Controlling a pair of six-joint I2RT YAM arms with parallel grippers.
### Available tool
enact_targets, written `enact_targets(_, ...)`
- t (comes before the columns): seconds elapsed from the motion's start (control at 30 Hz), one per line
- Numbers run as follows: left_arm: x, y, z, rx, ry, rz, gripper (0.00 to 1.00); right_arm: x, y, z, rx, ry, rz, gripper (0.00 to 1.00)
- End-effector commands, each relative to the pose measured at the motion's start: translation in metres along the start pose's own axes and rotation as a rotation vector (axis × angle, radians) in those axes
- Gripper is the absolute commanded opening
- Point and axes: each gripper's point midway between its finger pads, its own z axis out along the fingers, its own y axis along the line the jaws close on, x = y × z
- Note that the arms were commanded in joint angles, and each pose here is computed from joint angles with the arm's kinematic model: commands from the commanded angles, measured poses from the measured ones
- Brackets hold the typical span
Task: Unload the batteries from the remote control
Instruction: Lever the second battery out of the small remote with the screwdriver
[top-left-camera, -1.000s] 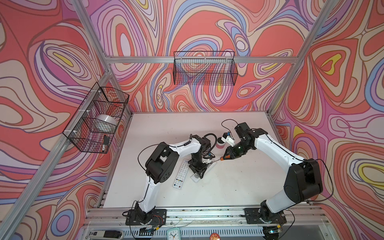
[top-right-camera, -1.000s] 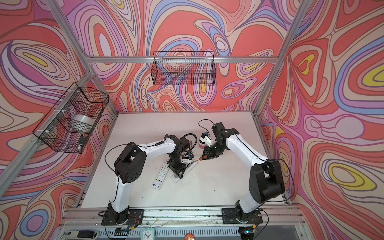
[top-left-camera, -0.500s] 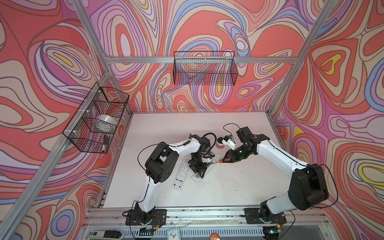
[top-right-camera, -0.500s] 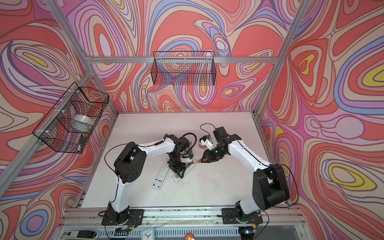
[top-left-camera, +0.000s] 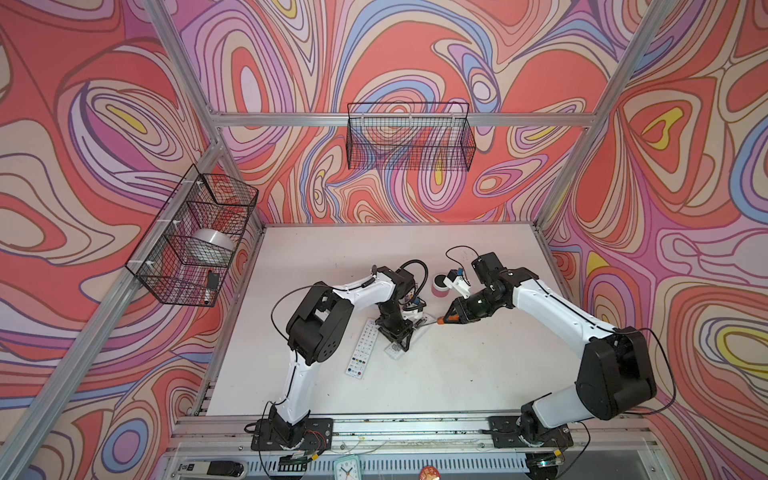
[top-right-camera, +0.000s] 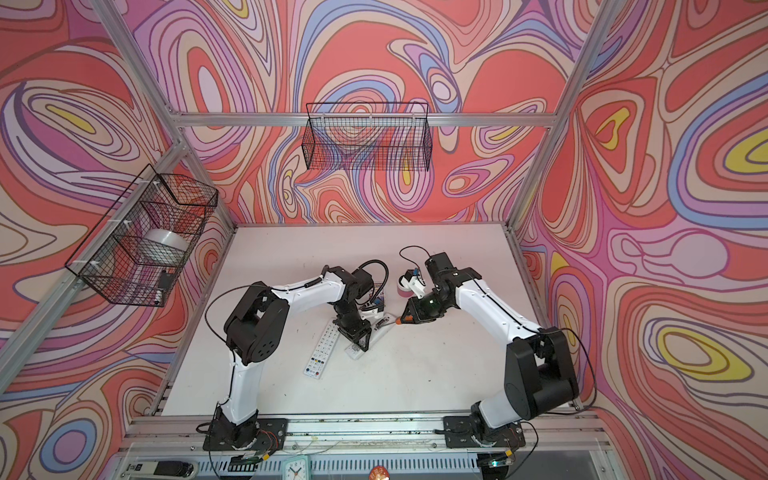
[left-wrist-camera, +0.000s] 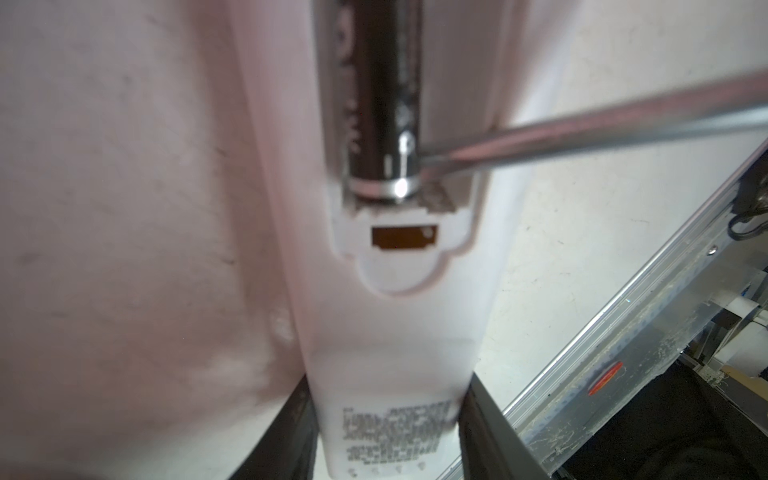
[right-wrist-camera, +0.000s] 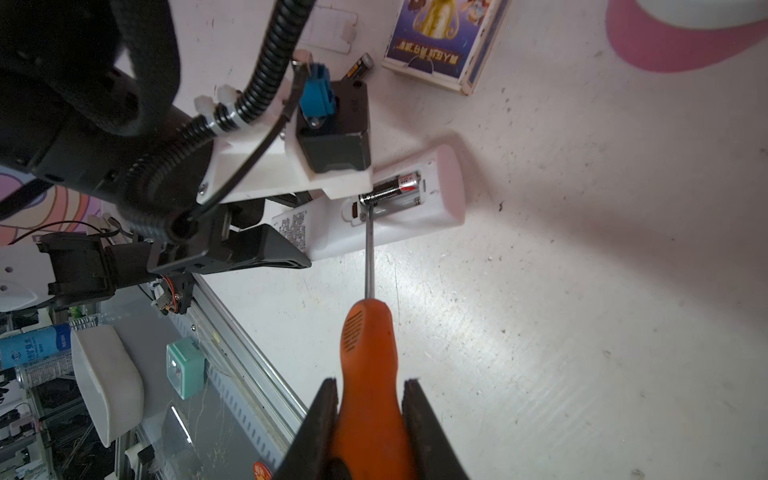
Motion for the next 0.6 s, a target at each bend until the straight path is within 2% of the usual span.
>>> enact_targets(0.0, -0.001, 0.0, -0.013, -0.009, -0.041, 0.03, 0.49, -0.005, -0.001, -0.004, 0.032, 0.017, -0.008, 0.0)
enact_targets(0.2, 0.003, 0.002, -0.01, -0.016, -0.035, 0.035, 0.51, -0.013, -0.002, -0.003, 0.039, 0.014, -0.015, 0.0)
enact_targets(0.57, 0.003, -0.006, -0.009, 0.032, -0.048, 0.041, 0.57, -0.046, 0.002, -0.004, 0.017, -0.094, -0.015, 0.0)
